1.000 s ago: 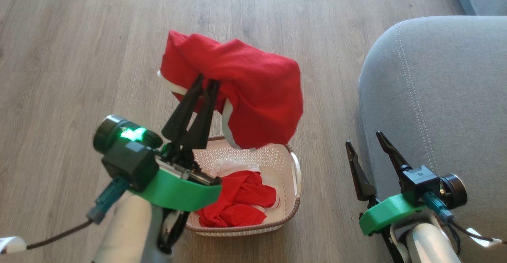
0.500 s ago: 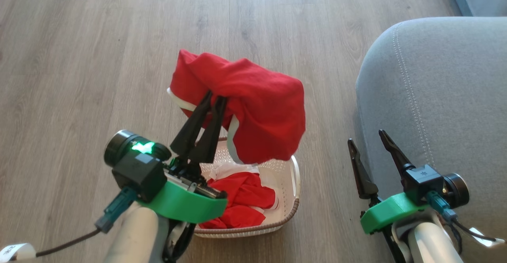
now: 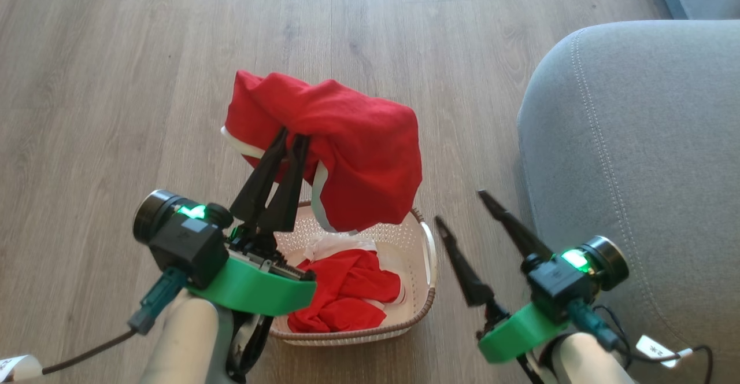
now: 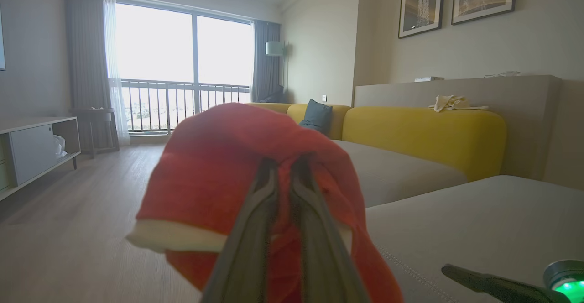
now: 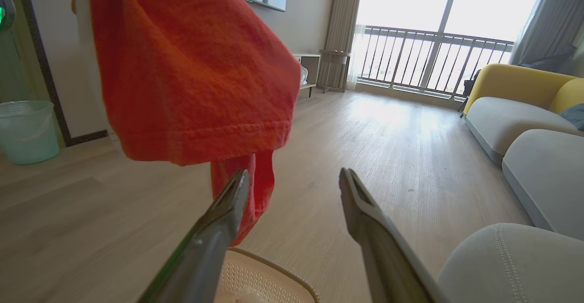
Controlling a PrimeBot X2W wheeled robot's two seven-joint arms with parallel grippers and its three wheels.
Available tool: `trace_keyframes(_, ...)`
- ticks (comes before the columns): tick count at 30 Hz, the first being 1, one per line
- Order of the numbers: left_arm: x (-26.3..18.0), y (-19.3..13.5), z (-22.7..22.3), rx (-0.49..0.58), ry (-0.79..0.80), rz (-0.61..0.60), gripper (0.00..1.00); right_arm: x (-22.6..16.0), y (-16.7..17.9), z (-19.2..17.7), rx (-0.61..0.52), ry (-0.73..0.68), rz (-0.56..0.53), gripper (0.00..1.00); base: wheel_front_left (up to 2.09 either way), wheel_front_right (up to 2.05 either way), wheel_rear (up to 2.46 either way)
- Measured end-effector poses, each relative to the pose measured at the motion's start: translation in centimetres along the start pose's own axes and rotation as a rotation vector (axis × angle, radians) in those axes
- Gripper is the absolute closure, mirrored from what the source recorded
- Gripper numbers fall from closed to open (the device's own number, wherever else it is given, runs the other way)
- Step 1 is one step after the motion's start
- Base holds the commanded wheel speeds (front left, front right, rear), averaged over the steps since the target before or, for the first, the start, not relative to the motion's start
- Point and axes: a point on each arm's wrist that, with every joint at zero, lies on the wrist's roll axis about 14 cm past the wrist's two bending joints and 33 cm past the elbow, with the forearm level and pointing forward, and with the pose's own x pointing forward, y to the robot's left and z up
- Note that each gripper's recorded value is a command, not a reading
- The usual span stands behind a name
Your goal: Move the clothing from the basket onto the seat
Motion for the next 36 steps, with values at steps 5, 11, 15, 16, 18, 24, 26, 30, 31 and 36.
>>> trace_keyframes(5,-0.1,0.1,-0.3,0.018,0.012,0.0,1.0,-0.3,2.8,1.4,-0.037,-0.041,0.143,0.0,0.0,0.0,0.0)
trace_keyframes(11,-0.2,0.0,-0.4,0.029,0.016,-0.004,1.0,-0.3,3.9,3.0,-0.055,-0.092,0.199,0.0,0.0,0.0,0.0)
trace_keyframes(15,-0.2,-0.7,-0.5,0.028,0.02,-0.028,1.0,0.1,4.1,3.7,-0.072,-0.115,0.214,0.0,0.0,0.0,0.0)
trace_keyframes(16,-0.2,-1.1,-0.6,0.029,0.022,-0.042,1.0,0.2,4.2,3.9,-0.084,-0.12,0.221,0.0,0.0,0.0,0.0)
trace_keyframes(18,-0.3,-1.8,-0.7,0.029,0.026,-0.064,1.0,0.4,4.6,3.9,-0.125,-0.124,0.244,0.0,0.0,0.0,0.0)
trace_keyframes(24,-0.2,-4.2,-0.5,0.015,0.021,-0.145,1.0,1.3,5.2,3.2,-0.178,-0.107,0.274,0.0,0.0,0.0,0.0)
trace_keyframes(26,-0.3,-4.5,-0.5,0.013,0.021,-0.154,1.0,1.5,5.1,2.9,-0.188,-0.098,0.274,0.0,0.0,0.0,0.0)
trace_keyframes(30,-0.6,-5.6,-0.5,-0.001,0.026,-0.187,1.0,1.8,5.5,2.5,-0.2,-0.088,0.281,0.0,0.0,0.0,0.0)
trace_keyframes(31,-0.7,-5.9,-0.6,-0.003,0.028,-0.196,1.0,1.8,5.7,2.3,-0.206,-0.084,0.287,0.0,0.0,0.0,0.0)
trace_keyframes(36,-1.2,-7.0,-0.6,-0.014,0.038,-0.224,1.0,1.8,6.5,2.5,-0.216,-0.091,0.309,0.0,0.0,0.0,0.0)
